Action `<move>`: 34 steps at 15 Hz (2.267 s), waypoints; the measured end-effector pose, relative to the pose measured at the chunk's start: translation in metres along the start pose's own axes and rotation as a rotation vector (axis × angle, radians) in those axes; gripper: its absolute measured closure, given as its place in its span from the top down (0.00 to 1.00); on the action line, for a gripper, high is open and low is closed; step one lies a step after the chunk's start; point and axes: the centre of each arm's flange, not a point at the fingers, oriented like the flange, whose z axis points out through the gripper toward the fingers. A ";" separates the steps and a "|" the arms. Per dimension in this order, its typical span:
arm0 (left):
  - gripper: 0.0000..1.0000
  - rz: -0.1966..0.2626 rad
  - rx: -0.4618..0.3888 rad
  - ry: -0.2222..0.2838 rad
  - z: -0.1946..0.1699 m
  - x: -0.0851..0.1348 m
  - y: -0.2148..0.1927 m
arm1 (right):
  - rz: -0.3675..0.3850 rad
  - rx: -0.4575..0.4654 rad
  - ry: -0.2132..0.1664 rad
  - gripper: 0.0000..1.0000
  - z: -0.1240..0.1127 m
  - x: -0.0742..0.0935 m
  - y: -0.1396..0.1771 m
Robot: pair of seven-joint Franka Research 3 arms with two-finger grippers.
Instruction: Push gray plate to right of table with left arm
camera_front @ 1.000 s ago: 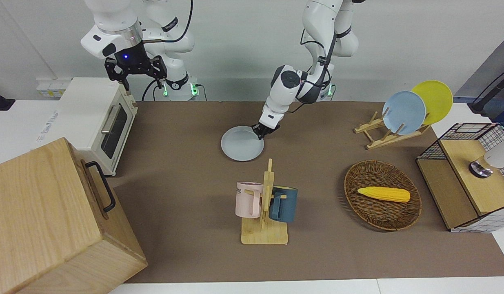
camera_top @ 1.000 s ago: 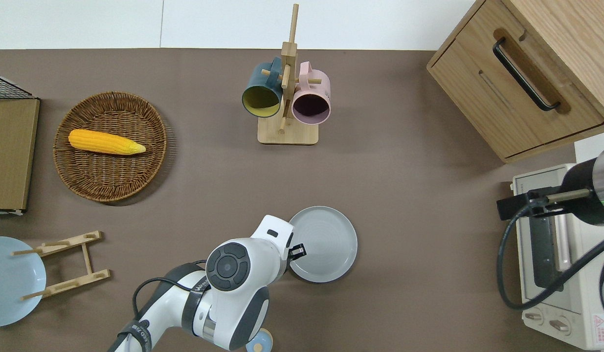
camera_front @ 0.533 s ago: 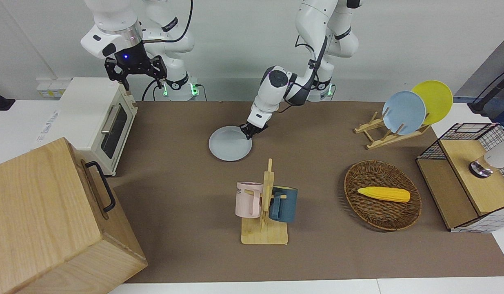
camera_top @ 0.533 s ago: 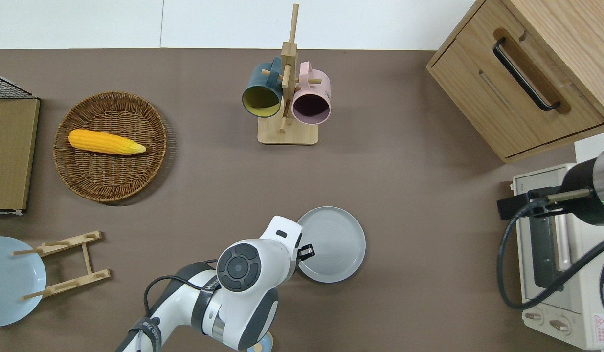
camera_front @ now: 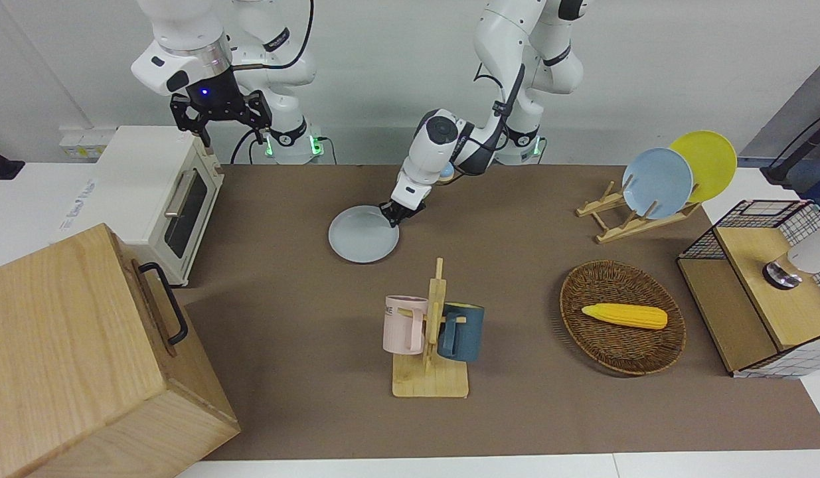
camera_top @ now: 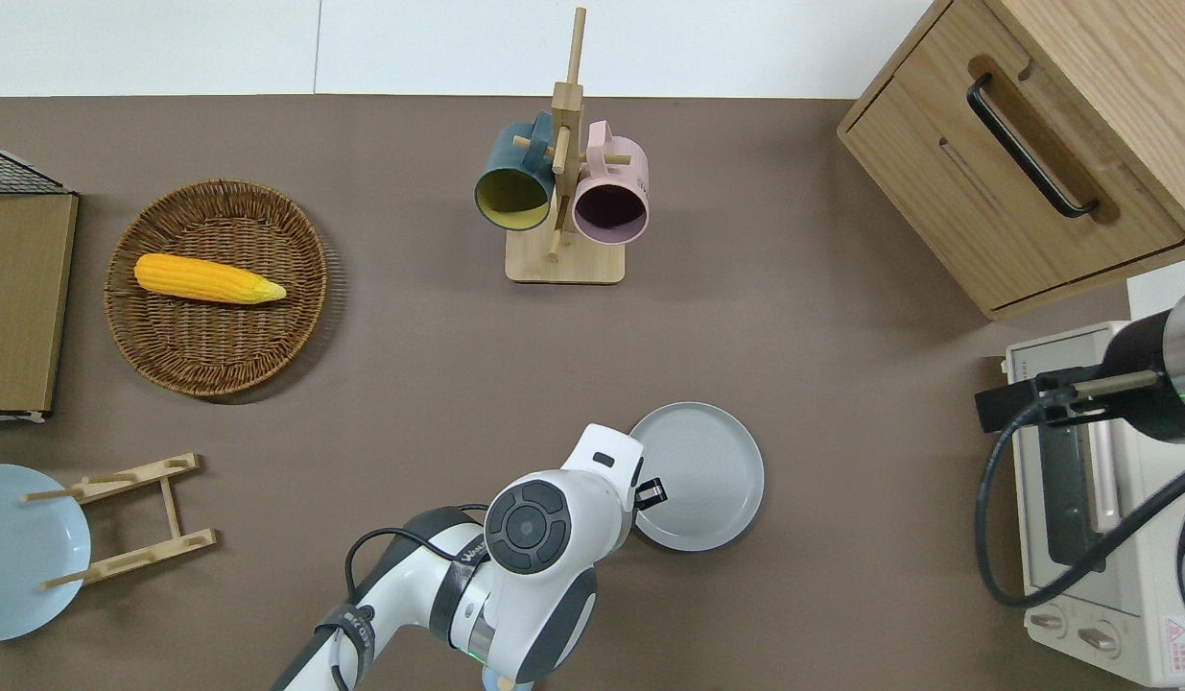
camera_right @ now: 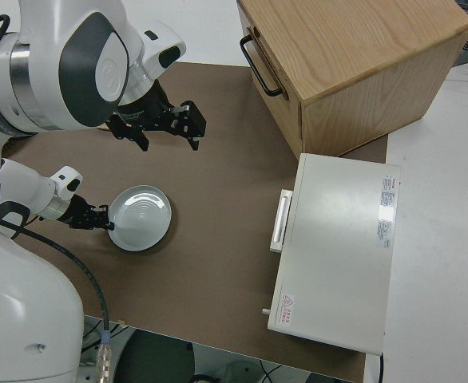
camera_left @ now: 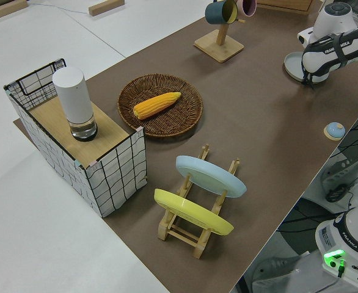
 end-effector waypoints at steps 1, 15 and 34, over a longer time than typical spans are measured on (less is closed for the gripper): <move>0.07 0.006 0.001 -0.004 0.002 -0.003 0.002 | 0.000 0.000 0.000 1.00 0.000 0.000 0.000; 1.00 0.150 0.163 0.070 -0.059 0.035 -0.019 | 0.000 0.000 0.000 1.00 0.000 0.000 0.000; 1.00 0.295 0.284 0.049 -0.312 0.166 -0.173 | 0.000 0.000 0.000 1.00 0.000 0.000 0.000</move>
